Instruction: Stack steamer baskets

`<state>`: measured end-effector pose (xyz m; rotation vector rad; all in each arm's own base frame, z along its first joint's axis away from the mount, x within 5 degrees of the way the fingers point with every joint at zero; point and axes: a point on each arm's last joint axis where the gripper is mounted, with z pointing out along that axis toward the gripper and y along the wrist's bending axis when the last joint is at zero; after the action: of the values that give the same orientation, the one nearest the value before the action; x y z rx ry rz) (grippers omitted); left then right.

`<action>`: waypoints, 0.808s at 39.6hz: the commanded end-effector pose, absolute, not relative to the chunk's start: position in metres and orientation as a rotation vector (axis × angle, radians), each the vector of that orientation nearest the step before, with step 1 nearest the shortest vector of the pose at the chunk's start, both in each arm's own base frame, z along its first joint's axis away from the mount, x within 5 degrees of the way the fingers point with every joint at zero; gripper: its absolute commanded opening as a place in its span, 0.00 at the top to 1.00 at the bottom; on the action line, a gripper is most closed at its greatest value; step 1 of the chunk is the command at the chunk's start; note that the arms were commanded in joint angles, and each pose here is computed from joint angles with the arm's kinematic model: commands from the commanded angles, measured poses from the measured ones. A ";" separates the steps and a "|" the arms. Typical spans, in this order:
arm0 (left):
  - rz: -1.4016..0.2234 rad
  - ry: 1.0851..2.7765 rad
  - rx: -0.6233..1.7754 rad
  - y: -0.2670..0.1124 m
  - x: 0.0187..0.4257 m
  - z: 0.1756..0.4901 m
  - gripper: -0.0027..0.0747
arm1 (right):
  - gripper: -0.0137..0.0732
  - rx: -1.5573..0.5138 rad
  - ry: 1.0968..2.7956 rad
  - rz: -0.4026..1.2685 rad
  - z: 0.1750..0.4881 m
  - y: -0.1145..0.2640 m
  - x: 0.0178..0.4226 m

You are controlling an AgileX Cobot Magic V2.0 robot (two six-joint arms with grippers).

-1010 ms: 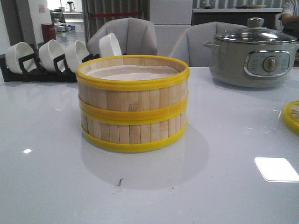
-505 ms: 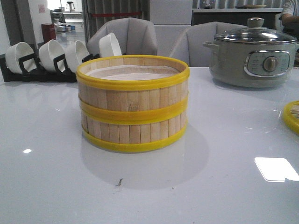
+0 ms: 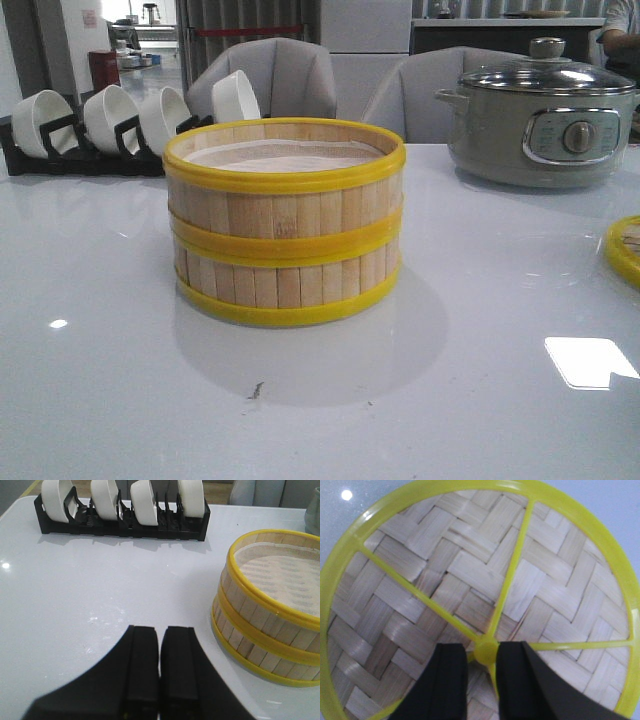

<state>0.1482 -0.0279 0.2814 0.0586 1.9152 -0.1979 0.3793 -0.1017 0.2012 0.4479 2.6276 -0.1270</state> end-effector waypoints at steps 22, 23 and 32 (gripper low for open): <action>-0.225 1.800 0.057 -0.029 0.151 0.299 0.85 | 0.49 0.388 2.517 -0.186 0.229 -0.109 0.384; -0.225 1.800 0.057 -0.029 0.151 0.299 0.85 | 0.47 0.388 2.517 -0.186 0.229 -0.109 0.384; -0.225 1.800 0.057 -0.029 0.151 0.299 0.85 | 0.41 0.385 2.504 -0.186 0.230 -0.109 0.385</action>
<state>0.1482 -0.0279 0.2814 0.0586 1.9152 -0.1979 0.3803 -0.1046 0.1963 0.4211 2.6383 -0.1597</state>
